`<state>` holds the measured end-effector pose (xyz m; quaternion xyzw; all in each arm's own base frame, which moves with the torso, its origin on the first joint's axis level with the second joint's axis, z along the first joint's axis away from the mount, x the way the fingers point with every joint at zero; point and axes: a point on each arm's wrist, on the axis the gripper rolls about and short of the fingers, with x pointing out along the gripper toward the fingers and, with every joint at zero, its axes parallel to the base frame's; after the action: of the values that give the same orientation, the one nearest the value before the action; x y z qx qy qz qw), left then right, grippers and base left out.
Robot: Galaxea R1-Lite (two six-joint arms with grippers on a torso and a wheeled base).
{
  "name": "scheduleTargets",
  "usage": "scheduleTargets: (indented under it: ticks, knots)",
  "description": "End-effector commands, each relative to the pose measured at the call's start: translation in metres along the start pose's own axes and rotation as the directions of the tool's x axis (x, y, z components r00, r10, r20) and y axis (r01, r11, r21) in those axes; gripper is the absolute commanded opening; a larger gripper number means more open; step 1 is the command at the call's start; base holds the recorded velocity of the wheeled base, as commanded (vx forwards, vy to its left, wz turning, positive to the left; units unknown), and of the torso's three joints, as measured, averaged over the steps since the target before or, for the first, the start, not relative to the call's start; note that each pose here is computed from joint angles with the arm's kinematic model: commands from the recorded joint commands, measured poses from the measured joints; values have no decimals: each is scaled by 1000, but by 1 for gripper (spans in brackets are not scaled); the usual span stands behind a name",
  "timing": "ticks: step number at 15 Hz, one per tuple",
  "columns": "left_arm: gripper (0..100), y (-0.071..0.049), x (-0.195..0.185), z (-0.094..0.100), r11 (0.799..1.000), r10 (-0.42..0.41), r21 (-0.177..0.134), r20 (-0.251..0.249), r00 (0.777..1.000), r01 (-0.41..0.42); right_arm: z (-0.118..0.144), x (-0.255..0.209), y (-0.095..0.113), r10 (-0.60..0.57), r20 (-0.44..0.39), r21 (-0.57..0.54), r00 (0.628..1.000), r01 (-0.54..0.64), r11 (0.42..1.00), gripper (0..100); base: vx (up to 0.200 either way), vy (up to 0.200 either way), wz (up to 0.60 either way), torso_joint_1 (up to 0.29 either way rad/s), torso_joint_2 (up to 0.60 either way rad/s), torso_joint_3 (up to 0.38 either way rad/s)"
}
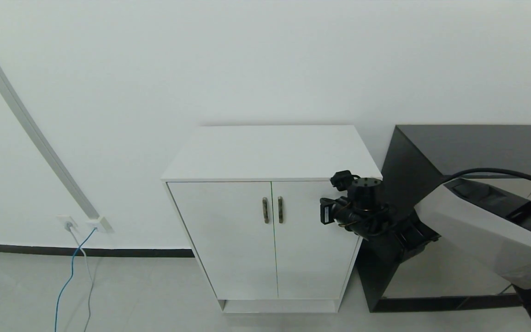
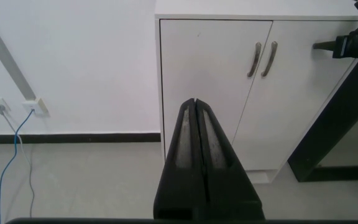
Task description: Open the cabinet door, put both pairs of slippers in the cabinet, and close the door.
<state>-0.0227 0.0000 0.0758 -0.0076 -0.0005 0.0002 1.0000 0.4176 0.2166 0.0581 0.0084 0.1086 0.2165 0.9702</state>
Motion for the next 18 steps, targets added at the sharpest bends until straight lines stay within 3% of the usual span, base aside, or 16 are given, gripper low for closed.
scheduleTargets:
  ticks: [1,8,18]
  knots:
    - [0,0,0,0,1000,0,0,0,1000,0,4,-6,1,3,-2,0,1000,-3,1000,0,0,0,0,0,0,0]
    - [0,0,0,0,1000,-2,0,0,1000,2,4,-63,-9,-27,-15,4,1000,27,1000,0,0,0,0,0,0,0]
    - [0,0,0,0,1000,0,0,0,1000,0,-1,-188,-66,-215,-11,43,976,216,976,0,0,0,0,0,0,0]
